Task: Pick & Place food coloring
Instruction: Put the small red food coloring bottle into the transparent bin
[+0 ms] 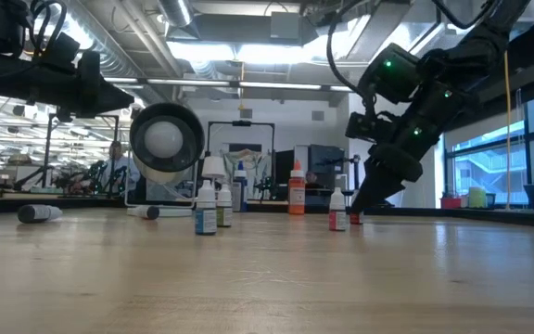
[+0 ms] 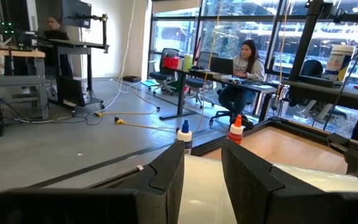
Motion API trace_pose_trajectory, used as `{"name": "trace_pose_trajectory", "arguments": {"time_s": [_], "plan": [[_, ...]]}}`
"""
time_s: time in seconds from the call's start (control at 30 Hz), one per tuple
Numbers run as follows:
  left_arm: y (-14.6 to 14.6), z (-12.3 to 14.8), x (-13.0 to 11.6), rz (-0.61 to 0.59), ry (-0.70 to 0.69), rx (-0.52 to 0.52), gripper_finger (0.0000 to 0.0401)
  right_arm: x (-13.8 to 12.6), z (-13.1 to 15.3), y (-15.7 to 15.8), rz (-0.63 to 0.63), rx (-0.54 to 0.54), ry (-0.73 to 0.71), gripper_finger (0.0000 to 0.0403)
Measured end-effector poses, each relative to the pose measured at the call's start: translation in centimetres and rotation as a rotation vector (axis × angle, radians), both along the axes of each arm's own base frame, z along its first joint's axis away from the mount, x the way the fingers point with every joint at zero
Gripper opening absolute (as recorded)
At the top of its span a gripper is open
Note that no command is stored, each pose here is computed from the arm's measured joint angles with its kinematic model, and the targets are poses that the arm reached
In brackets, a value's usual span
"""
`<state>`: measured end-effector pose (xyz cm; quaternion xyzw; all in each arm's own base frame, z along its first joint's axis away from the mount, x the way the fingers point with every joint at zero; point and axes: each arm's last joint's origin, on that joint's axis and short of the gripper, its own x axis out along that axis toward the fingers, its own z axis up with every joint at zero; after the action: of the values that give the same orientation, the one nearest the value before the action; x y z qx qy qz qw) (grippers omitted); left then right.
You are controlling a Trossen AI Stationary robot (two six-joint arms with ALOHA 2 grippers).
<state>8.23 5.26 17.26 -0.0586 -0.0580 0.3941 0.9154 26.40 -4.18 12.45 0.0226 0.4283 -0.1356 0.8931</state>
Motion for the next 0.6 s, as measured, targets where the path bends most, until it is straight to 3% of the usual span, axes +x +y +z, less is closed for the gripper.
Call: {"name": "trace_pose_trajectory", "arguments": {"time_s": [0.23,0.4,0.6], "plan": [[0.0,0.0,0.0,0.000,0.000,0.000,0.0104,0.0,0.0,0.0,0.000,-0.001,-0.003,0.0071],[0.0,0.0,0.0,0.000,-0.001,0.000,0.0104,0.3,0.8,0.2,0.006,0.010,-0.016,0.0071],[0.0,0.0,0.0,0.005,0.003,0.003,0.0104,0.8,4.9,2.3,0.025,0.091,-0.013,0.0071]]}}
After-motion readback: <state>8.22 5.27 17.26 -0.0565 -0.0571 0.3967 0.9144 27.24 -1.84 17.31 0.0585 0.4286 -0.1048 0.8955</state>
